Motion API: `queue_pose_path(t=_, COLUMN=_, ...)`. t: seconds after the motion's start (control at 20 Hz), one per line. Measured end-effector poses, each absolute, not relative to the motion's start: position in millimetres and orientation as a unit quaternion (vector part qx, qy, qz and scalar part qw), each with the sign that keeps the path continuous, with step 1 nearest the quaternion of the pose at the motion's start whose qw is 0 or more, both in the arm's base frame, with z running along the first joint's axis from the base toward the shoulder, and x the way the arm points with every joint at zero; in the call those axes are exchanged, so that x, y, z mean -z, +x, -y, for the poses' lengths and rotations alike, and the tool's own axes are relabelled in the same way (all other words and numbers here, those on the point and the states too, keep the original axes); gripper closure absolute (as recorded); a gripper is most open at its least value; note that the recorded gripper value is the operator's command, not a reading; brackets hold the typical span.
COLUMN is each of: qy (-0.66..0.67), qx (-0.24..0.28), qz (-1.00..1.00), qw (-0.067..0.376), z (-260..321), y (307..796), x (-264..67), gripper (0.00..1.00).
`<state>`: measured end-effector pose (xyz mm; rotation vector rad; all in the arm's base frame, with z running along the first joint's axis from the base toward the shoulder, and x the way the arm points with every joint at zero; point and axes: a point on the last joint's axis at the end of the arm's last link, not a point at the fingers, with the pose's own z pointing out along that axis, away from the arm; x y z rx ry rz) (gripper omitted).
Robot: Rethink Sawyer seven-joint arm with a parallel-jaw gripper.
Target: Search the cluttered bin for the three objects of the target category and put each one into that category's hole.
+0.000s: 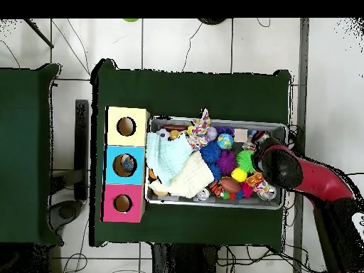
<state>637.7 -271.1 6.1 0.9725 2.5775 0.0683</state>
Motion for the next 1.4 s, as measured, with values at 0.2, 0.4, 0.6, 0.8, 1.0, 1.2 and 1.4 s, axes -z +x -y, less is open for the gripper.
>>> queue_pose_path(t=0.2, qy=0.321, qx=-0.019, qz=-0.922, qw=0.215, z=248, y=664, x=-38, gripper=1.00)
queue_pose_path(t=0.4, qy=0.310, qx=-0.019, qz=-0.923, qw=0.228, z=231, y=680, x=-59, gripper=1.00)
queue_pose_path(t=0.6, qy=0.300, qx=-0.021, qz=-0.924, qw=0.238, z=212, y=693, x=-78, gripper=1.00)
queue_pose_path(t=0.8, qy=0.293, qx=-0.020, qz=-0.925, qw=0.239, z=204, y=695, x=-80, gripper=1.00)
queue_pose_path(t=1.0, qy=0.282, qx=-0.004, qz=-0.934, qw=0.219, z=192, y=687, x=-69, gripper=1.00)
queue_pose_path(t=1.2, qy=0.275, qx=0.012, qz=-0.942, qw=0.190, z=185, y=679, x=-59, gripper=1.00)
queue_pose_path(t=1.4, qy=0.270, qx=0.045, qz=-0.955, qw=0.116, z=178, y=654, x=-44, gripper=0.00)
